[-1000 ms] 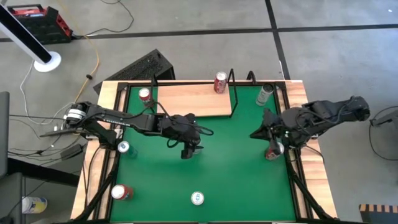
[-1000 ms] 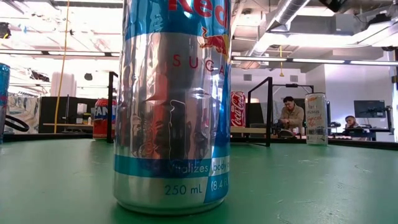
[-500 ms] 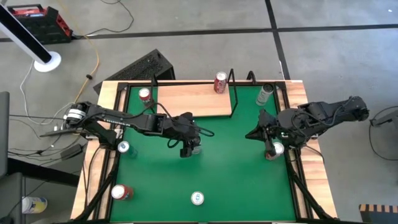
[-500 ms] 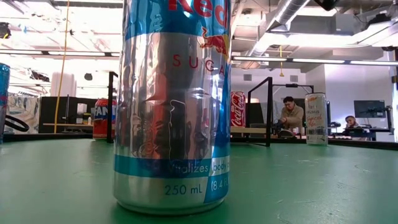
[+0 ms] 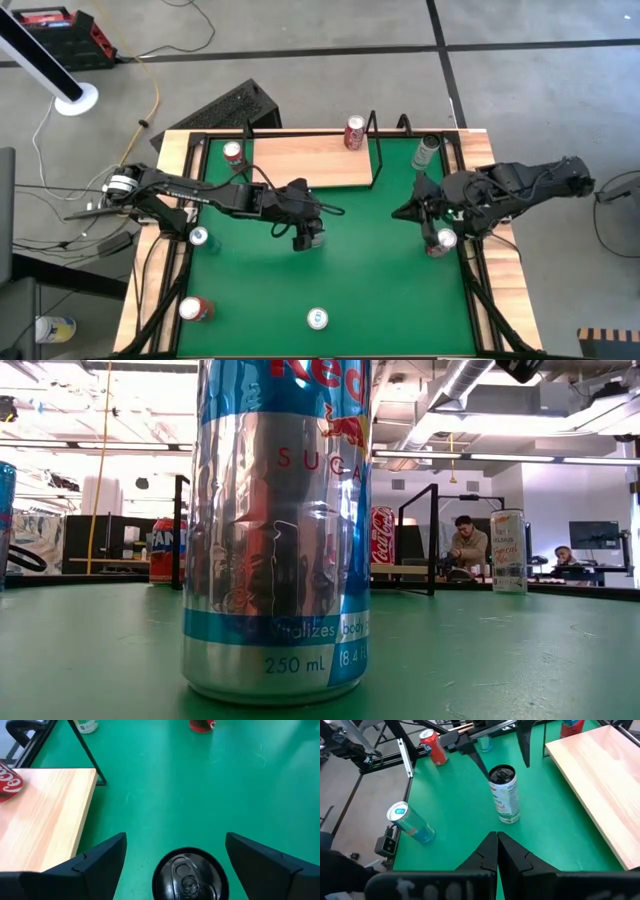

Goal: Place canned beverage on shelf
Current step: Put the top orange soda can on the shelf

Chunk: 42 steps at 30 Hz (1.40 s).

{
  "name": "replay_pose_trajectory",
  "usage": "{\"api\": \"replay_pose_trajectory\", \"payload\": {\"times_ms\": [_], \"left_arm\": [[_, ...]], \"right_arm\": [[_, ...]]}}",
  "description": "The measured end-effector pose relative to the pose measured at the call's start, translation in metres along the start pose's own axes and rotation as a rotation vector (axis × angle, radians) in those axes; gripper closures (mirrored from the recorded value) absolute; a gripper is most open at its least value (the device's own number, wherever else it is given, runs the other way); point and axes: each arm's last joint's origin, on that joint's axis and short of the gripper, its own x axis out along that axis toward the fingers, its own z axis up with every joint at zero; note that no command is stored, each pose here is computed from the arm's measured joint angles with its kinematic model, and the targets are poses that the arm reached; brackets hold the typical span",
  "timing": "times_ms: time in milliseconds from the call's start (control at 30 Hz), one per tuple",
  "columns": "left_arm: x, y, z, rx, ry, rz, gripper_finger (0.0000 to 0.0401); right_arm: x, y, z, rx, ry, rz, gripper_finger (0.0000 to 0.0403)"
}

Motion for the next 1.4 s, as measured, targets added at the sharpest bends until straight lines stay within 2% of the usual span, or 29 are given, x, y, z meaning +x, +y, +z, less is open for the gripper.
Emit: {"api": "replay_pose_trajectory", "payload": {"times_ms": [133, 300, 500, 600, 800, 1000, 1100, 1167, 1233, 1300, 1400], "left_arm": [[-0.006, 0.001, 0.003, -0.012, -0.02, -0.001, 0.0053], [-0.032, 0.007, 0.007, -0.082, -0.02, -0.007, 0.0051], [-0.081, 0.008, -0.008, -0.146, 0.158, -0.113, 0.0051], [-0.104, 0.008, -0.019, -0.139, 0.254, -0.117, 0.0051], [-0.137, 0.013, -0.039, -0.153, 0.419, -0.042, 0.0051], [-0.151, 0.018, -0.055, -0.182, 0.587, 0.024, 0.0051], [-0.158, 0.023, -0.063, -0.207, 0.661, 0.148, 0.0051], [-0.162, 0.029, -0.064, -0.243, 0.632, 0.272, 0.0051], [-0.166, 0.038, -0.063, -0.292, 0.574, 0.346, 0.0051], [-0.169, 0.05, -0.06, -0.35, 0.522, 0.381, 0.0051], [-0.173, 0.071, -0.056, -0.363, 0.455, 0.408, 0.0051]], "right_arm": [[0.0, -0.002, 0.001, -0.009, -0.002, -0.01, 0.0372], [0.0, -0.005, 0.001, -0.008, 0.003, -0.023, 0.0373], [0.001, -0.007, 0.001, -0.008, 0.01, -0.031, 0.0372], [0.001, -0.009, 0.001, -0.01, 0.008, -0.042, 0.0372], [0.001, -0.014, 0.004, -0.002, -0.004, -0.068, 0.0373], [0.001, -0.016, 0.005, 0.01, -0.013, -0.078, 0.0372], [0.001, -0.016, 0.006, 0.018, -0.025, -0.073, 0.0373], [0.001, -0.015, 0.006, 0.017, -0.029, -0.069, 0.0373], [0.001, -0.015, 0.007, 0.018, -0.038, -0.066, 0.0373], [0.002, -0.014, 0.008, 0.018, -0.045, -0.063, 0.0373], [0.002, -0.014, 0.009, 0.019, -0.054, -0.06, 0.0372]]}}
